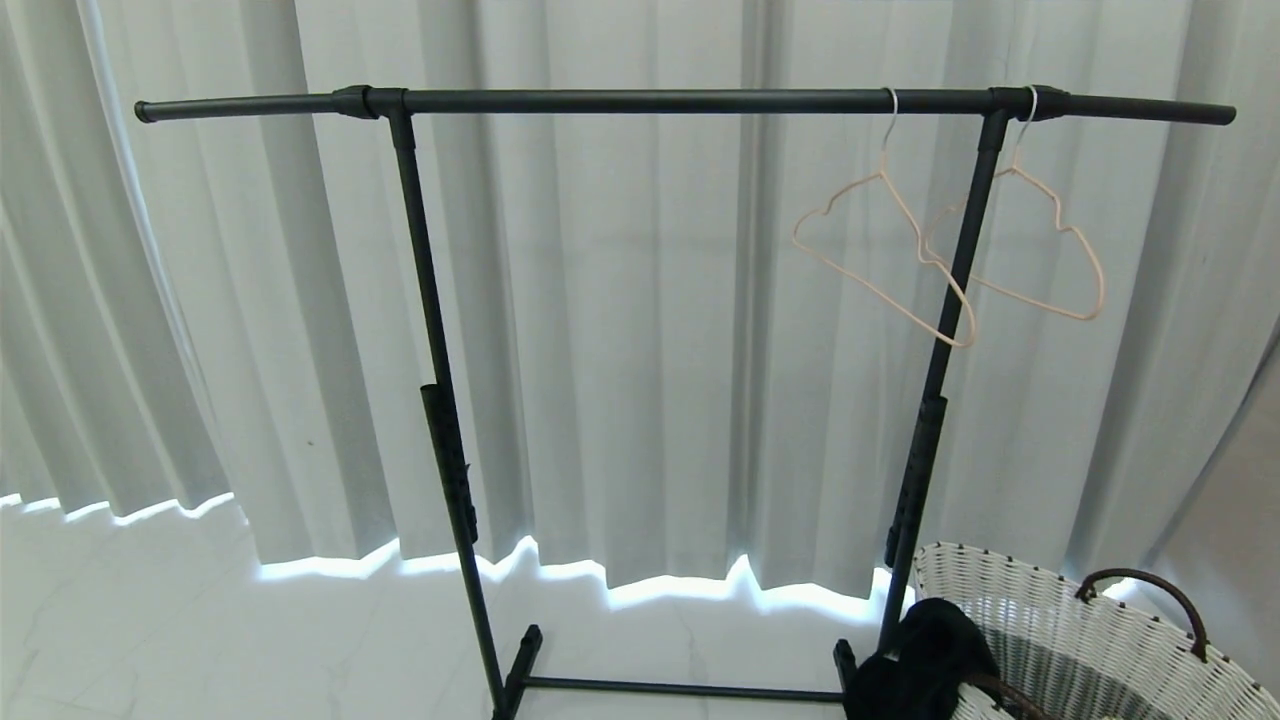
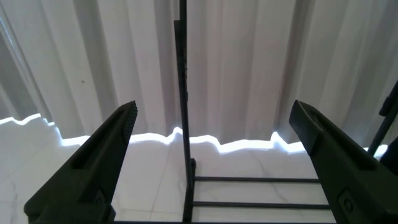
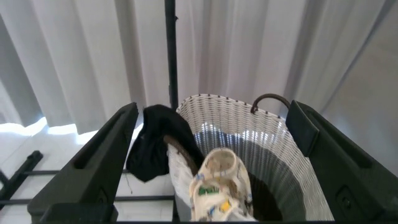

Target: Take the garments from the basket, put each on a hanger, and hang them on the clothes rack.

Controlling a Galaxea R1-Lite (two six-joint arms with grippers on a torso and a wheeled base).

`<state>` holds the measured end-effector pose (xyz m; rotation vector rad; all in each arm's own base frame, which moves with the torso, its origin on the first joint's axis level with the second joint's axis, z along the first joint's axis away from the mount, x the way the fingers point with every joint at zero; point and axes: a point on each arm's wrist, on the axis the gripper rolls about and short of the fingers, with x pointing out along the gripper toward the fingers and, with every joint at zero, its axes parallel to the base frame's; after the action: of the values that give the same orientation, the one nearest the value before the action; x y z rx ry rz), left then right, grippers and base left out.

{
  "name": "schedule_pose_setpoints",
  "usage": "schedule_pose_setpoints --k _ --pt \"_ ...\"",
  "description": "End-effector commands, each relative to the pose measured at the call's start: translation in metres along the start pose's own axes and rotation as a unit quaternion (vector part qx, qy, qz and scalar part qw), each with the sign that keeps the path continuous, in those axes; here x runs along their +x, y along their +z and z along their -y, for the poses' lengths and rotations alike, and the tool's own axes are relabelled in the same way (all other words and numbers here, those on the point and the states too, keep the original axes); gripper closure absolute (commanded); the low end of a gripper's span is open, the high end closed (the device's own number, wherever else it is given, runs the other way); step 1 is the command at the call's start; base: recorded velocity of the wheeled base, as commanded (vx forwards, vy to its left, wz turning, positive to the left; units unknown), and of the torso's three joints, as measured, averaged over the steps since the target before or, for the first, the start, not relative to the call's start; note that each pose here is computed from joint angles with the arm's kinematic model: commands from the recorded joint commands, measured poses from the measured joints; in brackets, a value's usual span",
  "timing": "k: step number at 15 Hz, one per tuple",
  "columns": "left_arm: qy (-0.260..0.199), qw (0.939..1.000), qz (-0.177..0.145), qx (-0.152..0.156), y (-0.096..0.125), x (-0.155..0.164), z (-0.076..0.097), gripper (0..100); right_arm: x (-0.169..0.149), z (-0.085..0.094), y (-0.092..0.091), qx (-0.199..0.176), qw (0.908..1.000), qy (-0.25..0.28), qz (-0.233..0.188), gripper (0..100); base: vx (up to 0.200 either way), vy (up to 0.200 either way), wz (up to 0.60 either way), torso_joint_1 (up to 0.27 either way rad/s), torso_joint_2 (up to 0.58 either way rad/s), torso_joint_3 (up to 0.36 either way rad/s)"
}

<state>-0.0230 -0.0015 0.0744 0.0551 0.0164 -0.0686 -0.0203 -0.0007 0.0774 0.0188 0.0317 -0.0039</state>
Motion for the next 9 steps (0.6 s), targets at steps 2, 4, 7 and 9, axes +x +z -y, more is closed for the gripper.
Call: schedule_pose_setpoints --k 2,4,7,9 --pt "0.0 1.0 0.0 0.0 -0.0001 0.0 0.0 0 0.0009 0.0 0.0004 0.0 1.0 0.001 -0.006 0 -0.2 0.0 0.0 -0.002 0.0 0.002" --pt "0.0 1.0 0.0 0.0 -0.0001 0.0 0.0 0 0.001 0.0 0.0004 0.0 1.0 0.002 -0.006 0 0.0 0.0 0.0 0.0 0.0 0.0" --pt "0.0 1.0 0.0 0.004 -0.0001 0.0 0.0 0 0.0022 0.0002 0.0007 -0.001 0.9999 0.007 -0.014 0 0.0 0.0 0.0 0.0 0.0 0.0" --pt "0.0 0.9998 0.0 0.017 -0.0001 0.0 0.0001 0 0.0024 0.0002 0.0008 -0.002 0.9998 0.008 -0.016 0 0.0 0.0 0.0 0.0 0.0 0.0"
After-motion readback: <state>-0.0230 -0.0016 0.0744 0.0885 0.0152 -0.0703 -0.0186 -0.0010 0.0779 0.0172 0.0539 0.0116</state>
